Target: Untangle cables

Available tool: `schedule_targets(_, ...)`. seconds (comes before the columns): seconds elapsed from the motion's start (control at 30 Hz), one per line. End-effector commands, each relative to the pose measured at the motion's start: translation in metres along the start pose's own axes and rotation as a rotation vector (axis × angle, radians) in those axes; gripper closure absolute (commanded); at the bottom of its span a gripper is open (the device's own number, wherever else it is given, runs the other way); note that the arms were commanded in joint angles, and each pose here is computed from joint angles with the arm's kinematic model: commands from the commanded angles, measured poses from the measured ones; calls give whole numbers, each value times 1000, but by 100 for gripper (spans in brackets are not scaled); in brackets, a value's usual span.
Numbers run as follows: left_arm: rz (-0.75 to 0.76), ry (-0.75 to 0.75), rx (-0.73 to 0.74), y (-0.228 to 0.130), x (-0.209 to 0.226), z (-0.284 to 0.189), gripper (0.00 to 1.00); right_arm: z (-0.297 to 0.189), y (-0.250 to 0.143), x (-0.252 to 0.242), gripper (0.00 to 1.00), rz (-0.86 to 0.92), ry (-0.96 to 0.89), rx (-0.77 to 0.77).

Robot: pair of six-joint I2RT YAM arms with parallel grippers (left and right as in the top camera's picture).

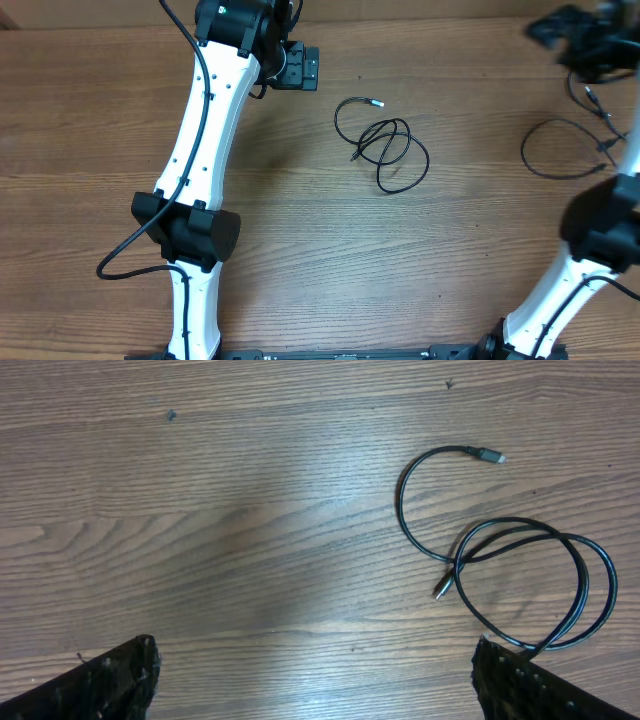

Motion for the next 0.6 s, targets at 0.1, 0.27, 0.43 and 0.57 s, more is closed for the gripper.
schedule_targets(0.1,-18,11,2,0,1,1,0,48,-41,71,0,-111,-39,198)
schedule_targets(0.27,-18,10,2,0,1,1,0,105,-112,100,3,-166,-87,447)
schedule_targets(0.43,-18,10,2,0,1,1,0,138,-169,96,14,-143,-94,613)
schedule_targets(0.57,-18,10,2,0,1,1,0,148,-194,87,26,-125,-103,676)
Point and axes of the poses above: each gripper's point midway between its finger pads, its own z axis out along the fingers, its own x axis along the line the jaws close on, y = z × x, the point moved 5 cm from there along -z, back along the fingers, and after that the axes turned 6 degrees about -z, right-handed, at the moved point
